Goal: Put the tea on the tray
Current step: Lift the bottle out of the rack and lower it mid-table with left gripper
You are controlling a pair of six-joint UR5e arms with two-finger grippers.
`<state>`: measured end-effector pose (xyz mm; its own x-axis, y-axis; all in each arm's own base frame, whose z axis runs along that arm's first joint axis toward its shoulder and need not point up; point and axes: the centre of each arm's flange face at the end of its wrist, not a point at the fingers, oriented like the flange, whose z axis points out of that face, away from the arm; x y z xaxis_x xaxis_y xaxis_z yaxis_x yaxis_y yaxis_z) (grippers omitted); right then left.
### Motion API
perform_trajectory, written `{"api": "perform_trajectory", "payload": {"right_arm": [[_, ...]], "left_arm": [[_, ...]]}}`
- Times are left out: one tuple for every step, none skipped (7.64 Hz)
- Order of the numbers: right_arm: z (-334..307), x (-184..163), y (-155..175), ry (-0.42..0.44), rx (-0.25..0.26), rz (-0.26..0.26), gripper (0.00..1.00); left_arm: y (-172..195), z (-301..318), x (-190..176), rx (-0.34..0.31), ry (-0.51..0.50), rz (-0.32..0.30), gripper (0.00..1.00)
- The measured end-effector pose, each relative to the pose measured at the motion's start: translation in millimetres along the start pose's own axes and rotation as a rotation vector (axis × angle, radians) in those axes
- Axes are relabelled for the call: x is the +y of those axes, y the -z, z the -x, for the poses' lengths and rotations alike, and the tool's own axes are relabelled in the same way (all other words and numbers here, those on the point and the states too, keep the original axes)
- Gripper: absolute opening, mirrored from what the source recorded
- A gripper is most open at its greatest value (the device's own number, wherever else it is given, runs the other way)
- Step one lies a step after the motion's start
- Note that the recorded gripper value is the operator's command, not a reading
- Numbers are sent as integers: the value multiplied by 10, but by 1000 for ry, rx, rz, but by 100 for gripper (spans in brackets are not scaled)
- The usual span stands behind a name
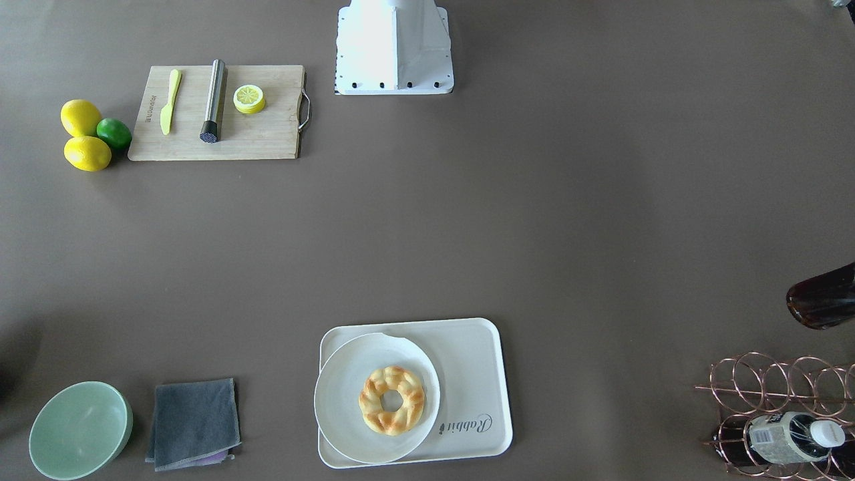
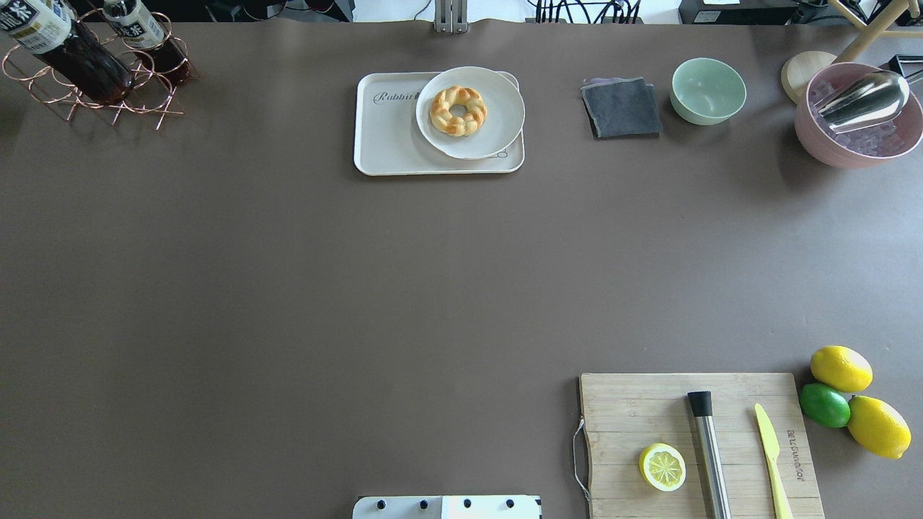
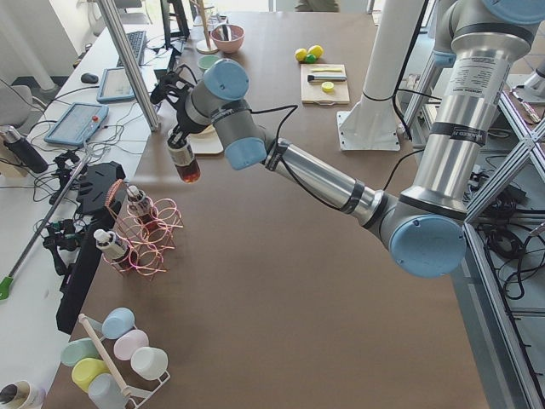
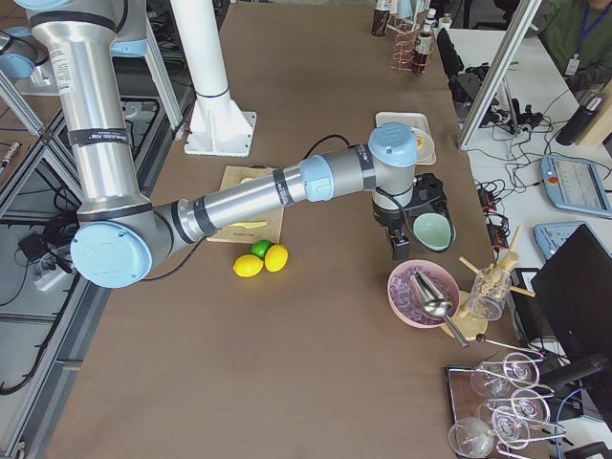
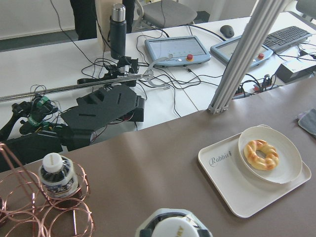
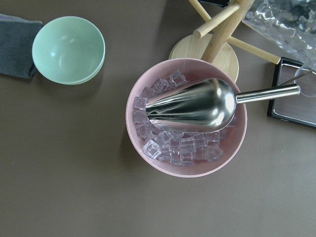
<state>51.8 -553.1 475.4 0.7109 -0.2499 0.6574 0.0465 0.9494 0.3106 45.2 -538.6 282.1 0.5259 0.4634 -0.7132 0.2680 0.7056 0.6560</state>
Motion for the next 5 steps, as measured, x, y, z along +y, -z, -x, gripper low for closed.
{"api": "perform_trajectory", "payload": {"right_arm": [[42, -2, 19, 5, -23, -5, 100], [96, 2, 58, 12, -41, -12, 100], [140, 41, 90, 17, -52, -18, 100], [177, 80, 119, 22, -59, -22, 100], [203, 103, 139, 25, -64, -26, 100]], "left_arm": [[-213, -326, 14, 39, -38, 15, 0], [-466, -684, 86, 70, -79, 26, 0], [-763, -1048, 219, 84, -116, 32, 0], [-1103, -1481, 386, 91, -150, 37, 0], [-1390, -1933, 500, 86, -172, 48, 0]]}}
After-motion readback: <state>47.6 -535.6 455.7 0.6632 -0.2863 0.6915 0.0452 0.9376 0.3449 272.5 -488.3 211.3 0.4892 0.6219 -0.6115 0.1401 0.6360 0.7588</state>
